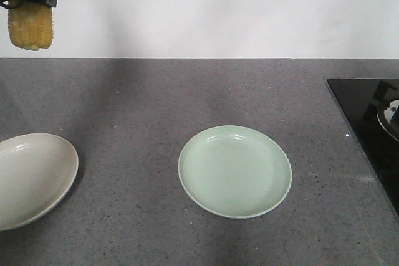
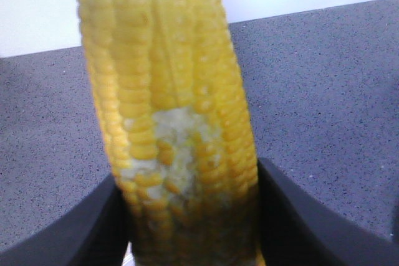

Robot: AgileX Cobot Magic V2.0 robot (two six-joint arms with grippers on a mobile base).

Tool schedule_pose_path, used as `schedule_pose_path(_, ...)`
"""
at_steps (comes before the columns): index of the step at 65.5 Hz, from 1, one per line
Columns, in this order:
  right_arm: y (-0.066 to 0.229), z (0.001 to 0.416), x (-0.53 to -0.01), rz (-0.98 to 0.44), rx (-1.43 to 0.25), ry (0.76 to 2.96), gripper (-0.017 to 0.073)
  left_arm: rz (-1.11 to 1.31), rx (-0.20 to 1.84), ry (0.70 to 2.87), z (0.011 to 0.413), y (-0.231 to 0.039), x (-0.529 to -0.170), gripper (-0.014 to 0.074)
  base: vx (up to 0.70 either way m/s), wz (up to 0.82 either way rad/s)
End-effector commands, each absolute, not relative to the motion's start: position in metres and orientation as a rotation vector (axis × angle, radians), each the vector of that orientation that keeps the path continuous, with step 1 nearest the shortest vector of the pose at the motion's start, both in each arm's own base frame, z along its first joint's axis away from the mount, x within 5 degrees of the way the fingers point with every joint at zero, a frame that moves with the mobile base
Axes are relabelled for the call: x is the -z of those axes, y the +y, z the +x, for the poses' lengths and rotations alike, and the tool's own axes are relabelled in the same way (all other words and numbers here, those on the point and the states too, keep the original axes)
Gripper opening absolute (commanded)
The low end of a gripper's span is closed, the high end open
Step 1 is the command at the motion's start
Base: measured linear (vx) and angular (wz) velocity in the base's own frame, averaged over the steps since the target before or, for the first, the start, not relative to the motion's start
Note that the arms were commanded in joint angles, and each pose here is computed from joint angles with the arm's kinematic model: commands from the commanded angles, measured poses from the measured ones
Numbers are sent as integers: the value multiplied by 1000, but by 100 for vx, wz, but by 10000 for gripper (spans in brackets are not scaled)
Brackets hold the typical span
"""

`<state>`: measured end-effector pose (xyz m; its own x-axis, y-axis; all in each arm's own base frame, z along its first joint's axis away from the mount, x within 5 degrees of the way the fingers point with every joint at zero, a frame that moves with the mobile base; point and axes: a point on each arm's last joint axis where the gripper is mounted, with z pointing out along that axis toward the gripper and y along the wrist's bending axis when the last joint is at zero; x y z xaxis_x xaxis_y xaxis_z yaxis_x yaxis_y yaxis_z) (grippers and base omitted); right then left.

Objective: Distribute corn equally

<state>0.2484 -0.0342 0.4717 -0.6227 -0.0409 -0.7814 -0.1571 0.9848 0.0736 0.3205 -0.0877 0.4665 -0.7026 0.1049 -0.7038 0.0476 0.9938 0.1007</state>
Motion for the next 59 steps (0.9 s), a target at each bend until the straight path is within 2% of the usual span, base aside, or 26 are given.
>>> schedule_pose_path(1, -33, 241, -490, -131, -146, 2130, 172, 82, -80, 2254, 307, -81, -489, 111, 0, 0)
schedule_pose_path(59, -33, 241, -490, -131, -146, 2130, 172, 82, -80, 2254, 307, -81, -489, 111, 0, 0)
